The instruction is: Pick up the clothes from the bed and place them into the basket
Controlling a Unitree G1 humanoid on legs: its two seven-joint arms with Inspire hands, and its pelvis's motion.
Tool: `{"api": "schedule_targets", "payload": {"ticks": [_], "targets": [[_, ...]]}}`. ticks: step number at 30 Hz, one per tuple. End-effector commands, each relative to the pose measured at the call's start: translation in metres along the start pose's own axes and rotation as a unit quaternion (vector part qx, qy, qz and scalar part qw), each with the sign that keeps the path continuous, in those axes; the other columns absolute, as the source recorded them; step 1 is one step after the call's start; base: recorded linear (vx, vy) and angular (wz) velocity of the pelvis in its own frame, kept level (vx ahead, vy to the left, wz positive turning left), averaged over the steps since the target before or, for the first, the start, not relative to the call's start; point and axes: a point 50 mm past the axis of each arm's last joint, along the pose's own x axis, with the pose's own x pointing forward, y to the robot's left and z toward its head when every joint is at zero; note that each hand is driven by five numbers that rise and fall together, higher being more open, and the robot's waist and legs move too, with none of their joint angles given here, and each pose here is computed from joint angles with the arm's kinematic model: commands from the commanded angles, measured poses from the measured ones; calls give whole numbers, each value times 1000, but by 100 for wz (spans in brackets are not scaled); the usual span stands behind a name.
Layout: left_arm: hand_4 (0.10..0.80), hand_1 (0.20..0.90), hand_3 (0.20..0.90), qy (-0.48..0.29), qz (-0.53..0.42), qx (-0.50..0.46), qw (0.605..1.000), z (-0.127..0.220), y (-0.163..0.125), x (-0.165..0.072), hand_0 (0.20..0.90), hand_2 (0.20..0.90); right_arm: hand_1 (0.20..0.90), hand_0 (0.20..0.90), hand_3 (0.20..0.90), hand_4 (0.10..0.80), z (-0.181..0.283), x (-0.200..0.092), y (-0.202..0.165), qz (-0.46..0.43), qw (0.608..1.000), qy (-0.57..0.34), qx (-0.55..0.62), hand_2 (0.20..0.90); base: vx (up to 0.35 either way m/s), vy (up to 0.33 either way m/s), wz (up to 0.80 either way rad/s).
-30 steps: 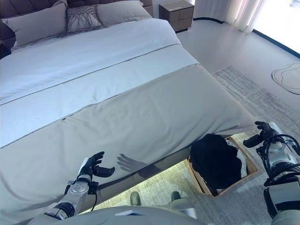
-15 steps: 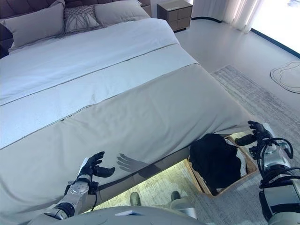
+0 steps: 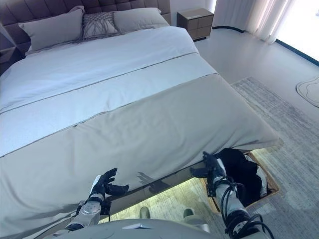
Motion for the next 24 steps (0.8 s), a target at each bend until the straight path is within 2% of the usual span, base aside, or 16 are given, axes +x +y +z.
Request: {"api": "schedule_targets", "payload": {"ticks": [1,5,6,8,11,15,24], "targets": [[800,900,900,-51,21,6,998,23,15,10,900,900,900,900,900,800,36,9,-8,-12,996,-84,-25,900,42,10,1],[800,900,900,-45,16,5,999,17,15,7,900,900,900,900,900,800,33,8,-7,-19,992,-87,-92,900,42,9,10],[800,900,900,-44,16,7,999,16,15,7,900,900,900,900,900,800,37,8,-7,-41,981,-111,-152,900,29,2,17],[800,900,900,-51,14,41,998,16,15,6,900,900,900,900,900,800,49,5,-8,-76,932,-171,-311,900,27,-3,9],[800,900,900,-73,19,109,991,21,16,6,900,900,900,900,900,800,72,2,-8,-81,878,-221,-417,900,-2,-17,14],[800,900,900,-97,18,180,979,30,18,9,900,900,900,900,900,800,70,2,-4,-54,867,-217,-445,900,-7,-9,6],[800,900,900,-120,-13,214,969,38,8,9,900,900,900,900,900,800,54,4,-1,-23,872,-192,-450,900,13,-3,11]]}}
